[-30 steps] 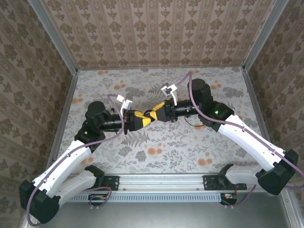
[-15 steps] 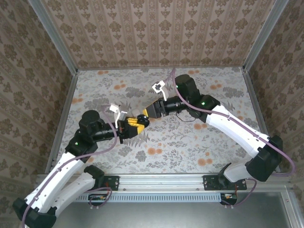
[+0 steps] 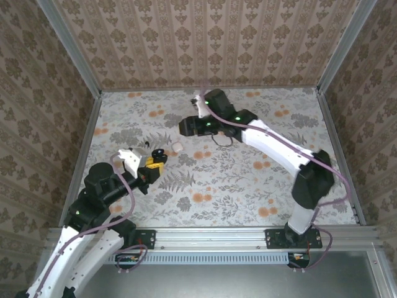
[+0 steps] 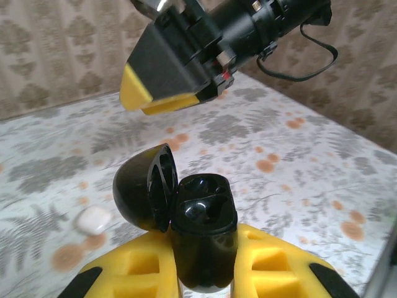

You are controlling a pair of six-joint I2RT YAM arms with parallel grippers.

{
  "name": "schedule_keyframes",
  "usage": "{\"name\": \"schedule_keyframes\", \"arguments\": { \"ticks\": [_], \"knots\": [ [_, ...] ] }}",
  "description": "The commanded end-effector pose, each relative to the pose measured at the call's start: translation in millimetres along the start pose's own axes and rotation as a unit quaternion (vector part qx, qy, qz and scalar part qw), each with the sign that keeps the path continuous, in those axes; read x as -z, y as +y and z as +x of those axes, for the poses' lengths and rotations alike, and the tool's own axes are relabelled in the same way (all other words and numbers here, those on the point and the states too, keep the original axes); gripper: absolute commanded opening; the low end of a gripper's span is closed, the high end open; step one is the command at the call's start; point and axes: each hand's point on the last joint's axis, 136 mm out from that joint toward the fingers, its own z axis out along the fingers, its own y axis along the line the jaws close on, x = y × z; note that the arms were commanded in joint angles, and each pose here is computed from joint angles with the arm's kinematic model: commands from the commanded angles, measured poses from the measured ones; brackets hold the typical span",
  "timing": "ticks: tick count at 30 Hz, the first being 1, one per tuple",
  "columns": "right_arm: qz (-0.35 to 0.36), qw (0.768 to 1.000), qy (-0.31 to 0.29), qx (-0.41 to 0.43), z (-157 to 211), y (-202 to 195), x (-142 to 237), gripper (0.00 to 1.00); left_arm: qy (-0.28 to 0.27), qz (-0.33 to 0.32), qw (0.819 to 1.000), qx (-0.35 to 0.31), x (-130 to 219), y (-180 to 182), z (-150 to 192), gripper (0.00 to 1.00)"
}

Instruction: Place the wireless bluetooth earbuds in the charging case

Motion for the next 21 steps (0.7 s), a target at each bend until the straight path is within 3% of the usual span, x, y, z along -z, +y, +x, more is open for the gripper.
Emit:
{"name": "schedule_keyframes", "arguments": {
  "ticks": [1,6,10,21],
  "knots": [
    [0.095,0.995,0.038,-0.006,18,-29,-48,0.58,-0.005,-0.082,0.996,-0.022,17,24,-7,0.0],
    [0.142,0.988,0.06,-0.009,23,-44,-123,0.57,-0.014,-0.102,0.994,-0.03,22,30,-11,0.0],
    [0.141,0.989,0.049,-0.01,20,-40,-174,0.57,-0.017,-0.106,0.994,-0.032,22,31,-13,0.0],
    [0.122,0.99,-0.068,0.013,-1,-28,-242,0.53,-0.02,-0.105,0.993,-0.04,26,30,-13,0.0]
  ]
}}
